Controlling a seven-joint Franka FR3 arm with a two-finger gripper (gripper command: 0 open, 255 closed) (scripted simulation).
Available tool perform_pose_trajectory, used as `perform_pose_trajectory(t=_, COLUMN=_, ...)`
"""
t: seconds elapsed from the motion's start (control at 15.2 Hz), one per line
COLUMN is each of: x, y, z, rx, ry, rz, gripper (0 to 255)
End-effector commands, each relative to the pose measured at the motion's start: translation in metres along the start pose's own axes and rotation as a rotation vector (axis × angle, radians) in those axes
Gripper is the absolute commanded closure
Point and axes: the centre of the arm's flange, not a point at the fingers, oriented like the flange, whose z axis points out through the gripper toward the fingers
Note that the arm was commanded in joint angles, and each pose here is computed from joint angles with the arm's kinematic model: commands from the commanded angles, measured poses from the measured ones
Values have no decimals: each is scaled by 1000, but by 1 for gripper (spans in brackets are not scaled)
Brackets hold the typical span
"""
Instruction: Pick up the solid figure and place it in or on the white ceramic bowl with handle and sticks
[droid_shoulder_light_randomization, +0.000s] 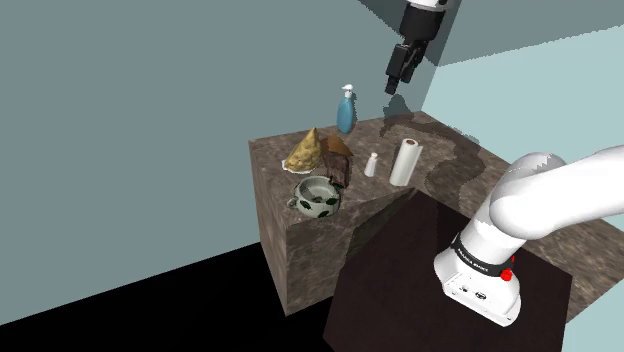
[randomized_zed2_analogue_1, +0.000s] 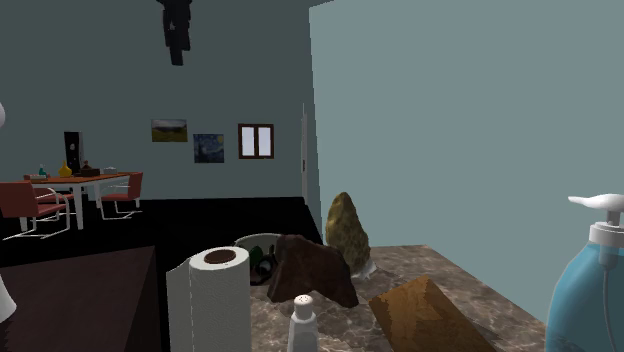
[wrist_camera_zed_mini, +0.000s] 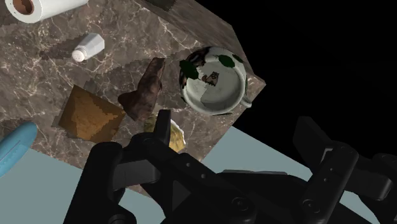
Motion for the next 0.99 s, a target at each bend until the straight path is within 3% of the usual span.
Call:
perform_pose_trajectory(t=0.0, x=0, y=0, z=0, rx=0, ry=0, rz=0, gripper=0)
perform_pose_trajectory(t=0.92, x=113, y=39, z=153, rx=-35, ry=-108, rz=126, gripper=0)
